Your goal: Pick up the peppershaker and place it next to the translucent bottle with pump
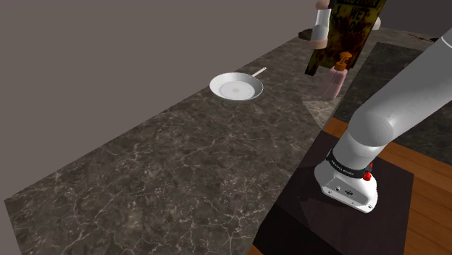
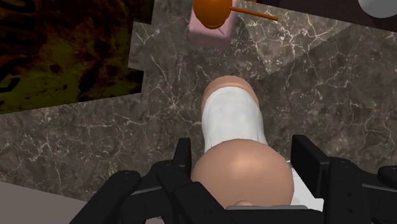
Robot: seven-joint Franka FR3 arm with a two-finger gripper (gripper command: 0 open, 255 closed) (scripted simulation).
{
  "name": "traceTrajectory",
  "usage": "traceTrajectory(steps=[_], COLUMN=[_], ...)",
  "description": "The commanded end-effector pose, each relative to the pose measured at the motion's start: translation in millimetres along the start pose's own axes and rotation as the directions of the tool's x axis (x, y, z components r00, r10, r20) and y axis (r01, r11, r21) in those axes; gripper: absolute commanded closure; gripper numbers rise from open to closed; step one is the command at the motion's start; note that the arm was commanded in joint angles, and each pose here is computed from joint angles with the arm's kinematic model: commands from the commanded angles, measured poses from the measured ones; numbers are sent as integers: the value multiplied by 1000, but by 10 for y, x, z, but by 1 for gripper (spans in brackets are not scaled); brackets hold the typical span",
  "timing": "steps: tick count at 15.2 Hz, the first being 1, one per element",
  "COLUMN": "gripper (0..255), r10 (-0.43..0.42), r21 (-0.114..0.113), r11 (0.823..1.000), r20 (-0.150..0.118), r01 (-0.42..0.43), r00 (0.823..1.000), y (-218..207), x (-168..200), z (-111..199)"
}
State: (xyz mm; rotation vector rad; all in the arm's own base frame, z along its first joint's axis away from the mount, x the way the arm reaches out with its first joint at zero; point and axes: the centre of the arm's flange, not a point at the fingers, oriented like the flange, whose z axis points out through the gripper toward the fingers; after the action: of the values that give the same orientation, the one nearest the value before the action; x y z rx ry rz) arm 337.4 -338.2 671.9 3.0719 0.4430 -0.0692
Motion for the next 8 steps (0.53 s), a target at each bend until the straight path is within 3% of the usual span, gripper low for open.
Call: traceTrajectory(steps=[1, 8], gripper=[255, 255], r10=[0, 0], r21=[-1, -1], r11=[1000, 1000], r20=[0, 0], r01=[0, 0], r00=[1000, 1000], y=[0, -11], x=[10, 28], z=[119, 488])
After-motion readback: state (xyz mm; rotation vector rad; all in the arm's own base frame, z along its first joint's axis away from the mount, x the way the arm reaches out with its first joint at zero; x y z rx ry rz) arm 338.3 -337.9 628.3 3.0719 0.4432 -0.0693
